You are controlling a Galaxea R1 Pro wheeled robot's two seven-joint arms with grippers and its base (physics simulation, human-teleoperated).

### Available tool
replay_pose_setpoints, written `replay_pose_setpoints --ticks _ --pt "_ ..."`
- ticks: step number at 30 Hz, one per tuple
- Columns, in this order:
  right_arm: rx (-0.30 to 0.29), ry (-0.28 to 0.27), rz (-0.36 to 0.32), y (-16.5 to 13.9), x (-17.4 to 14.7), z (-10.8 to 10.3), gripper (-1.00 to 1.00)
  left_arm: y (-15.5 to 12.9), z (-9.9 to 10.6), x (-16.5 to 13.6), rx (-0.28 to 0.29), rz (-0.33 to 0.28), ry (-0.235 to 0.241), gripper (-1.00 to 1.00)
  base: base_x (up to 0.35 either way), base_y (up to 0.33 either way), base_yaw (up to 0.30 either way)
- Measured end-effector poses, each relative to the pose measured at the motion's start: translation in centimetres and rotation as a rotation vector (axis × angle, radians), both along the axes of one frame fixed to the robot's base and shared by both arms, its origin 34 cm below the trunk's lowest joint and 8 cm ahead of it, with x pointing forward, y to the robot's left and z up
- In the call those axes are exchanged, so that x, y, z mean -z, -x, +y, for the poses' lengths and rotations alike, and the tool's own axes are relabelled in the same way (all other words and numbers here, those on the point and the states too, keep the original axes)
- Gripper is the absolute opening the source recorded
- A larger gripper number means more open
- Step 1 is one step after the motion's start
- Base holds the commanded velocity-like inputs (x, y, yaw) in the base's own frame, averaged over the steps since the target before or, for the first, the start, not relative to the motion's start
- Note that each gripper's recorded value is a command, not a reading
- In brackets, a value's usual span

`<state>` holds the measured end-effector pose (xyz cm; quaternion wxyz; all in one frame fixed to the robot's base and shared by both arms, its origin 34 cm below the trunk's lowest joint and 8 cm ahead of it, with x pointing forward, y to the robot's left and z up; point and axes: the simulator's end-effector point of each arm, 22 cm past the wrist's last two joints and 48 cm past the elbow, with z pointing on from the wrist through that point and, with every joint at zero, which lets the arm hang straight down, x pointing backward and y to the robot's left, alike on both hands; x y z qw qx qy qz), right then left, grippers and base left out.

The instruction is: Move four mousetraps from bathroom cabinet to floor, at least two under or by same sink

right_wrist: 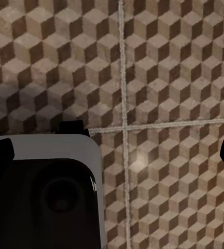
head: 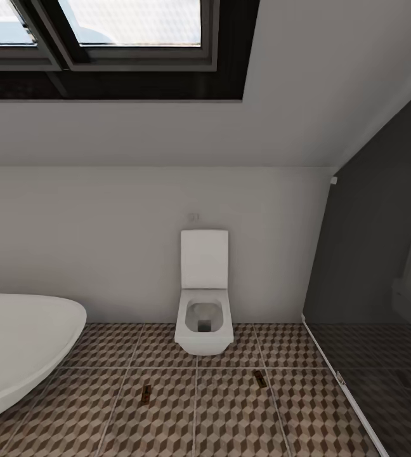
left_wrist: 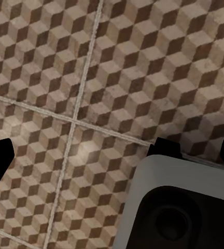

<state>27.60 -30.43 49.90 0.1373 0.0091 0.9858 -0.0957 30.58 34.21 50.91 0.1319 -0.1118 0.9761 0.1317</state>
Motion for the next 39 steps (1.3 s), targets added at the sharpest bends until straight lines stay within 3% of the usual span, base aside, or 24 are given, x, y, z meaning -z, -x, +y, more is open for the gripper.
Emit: replay_pose_setpoints --ticks 39 --pt "-0.001 0.0 0.0 0.02 0.0 -0.01 1.0 0.03 -0.05 0.01 -0.003 0.0 0.001 1.0 0.0 0.0 0.0"
